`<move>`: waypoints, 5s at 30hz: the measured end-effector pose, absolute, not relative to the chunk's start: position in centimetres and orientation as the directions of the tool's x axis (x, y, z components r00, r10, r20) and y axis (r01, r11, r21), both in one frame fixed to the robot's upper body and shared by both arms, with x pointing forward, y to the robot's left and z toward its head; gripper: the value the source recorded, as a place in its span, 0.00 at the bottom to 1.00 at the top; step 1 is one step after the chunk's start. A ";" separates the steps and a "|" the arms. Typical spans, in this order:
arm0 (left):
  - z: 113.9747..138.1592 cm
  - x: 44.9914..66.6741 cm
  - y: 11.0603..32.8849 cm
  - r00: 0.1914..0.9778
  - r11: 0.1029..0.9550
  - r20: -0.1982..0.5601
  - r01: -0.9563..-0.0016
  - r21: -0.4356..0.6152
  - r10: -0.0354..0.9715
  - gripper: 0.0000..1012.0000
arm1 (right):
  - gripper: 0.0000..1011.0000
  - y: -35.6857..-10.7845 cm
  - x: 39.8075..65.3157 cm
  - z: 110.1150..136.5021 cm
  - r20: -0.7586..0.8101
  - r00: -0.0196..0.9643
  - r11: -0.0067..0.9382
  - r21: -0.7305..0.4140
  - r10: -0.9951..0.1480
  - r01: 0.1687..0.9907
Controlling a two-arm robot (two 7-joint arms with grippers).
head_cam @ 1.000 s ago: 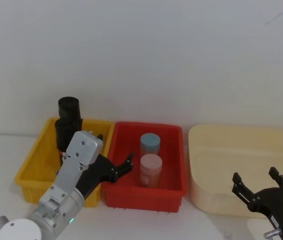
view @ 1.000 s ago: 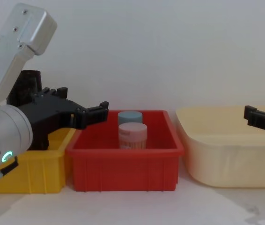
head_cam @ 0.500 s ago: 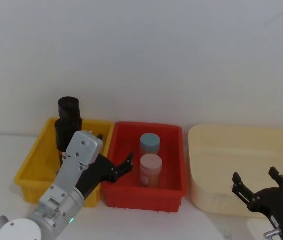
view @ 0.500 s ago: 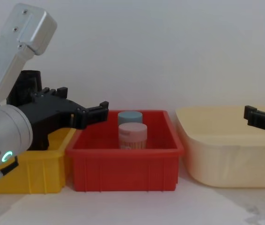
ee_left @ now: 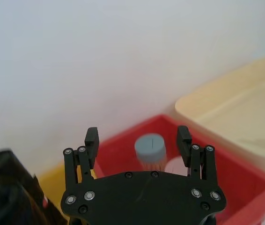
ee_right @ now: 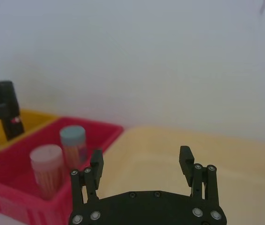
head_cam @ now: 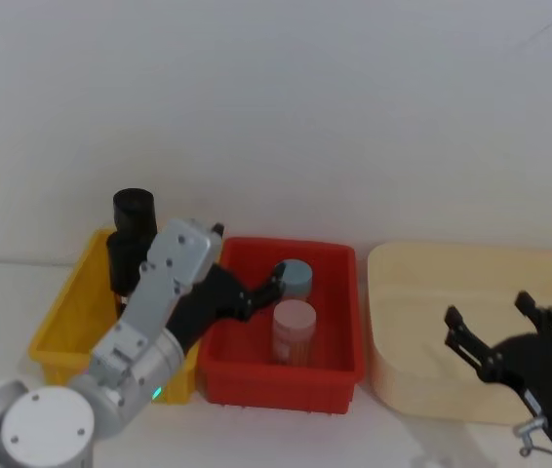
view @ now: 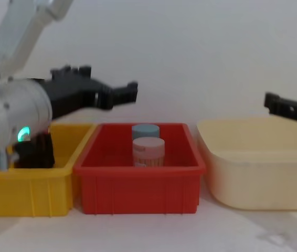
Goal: Pick up the garbage bag with the one hand and transfer it to the other hand.
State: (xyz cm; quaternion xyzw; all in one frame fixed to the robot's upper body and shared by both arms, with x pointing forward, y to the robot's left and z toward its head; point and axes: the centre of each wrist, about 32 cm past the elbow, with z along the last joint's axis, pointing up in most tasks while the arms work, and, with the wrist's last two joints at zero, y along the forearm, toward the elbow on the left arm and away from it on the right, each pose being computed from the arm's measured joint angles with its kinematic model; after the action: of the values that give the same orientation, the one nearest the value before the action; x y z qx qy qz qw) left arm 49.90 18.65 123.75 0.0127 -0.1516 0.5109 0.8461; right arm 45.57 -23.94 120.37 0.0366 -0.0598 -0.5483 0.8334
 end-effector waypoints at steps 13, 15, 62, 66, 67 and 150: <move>130.0 48.2 22.8 0.406 0.478 0.340 -0.864 -0.161 0.848 0.99 | 0.99 -21.2 48.5 123.7 0.050 0.525 0.522 0.217 -0.850 0.825; 130.3 47.8 23.5 0.402 0.474 0.344 -0.867 -0.154 0.849 0.99 | 0.99 -20.2 49.0 124.1 0.047 0.556 0.552 0.220 -0.830 0.804; 125.5 48.6 32.5 0.421 0.429 0.203 -0.903 0.008 0.884 0.99 | 0.99 -12.4 55.6 124.8 0.105 0.777 0.782 0.003 -0.620 0.623; 125.2 49.1 32.4 0.415 0.420 0.181 -0.907 0.007 0.892 0.99 | 0.99 -12.5 55.9 124.7 0.102 0.778 0.782 -0.008 -0.620 0.624; 125.1 49.2 32.4 0.414 0.419 0.177 -0.908 0.006 0.893 0.99 | 0.99 -12.5 56.0 124.7 0.102 0.778 0.781 -0.011 -0.620 0.624; 123.9 55.1 31.5 0.566 0.565 0.025 -0.824 0.041 0.824 0.89 | 0.92 -15.2 60.5 123.1 0.062 0.828 0.780 -0.304 -0.557 0.547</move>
State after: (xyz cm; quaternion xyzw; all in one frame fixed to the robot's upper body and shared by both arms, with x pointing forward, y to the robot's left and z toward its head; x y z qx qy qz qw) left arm 55.10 31.50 123.90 0.0242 -0.0016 0.4660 0.8845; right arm 60.54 -15.21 123.12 -0.1564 0.0159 -0.2928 0.9432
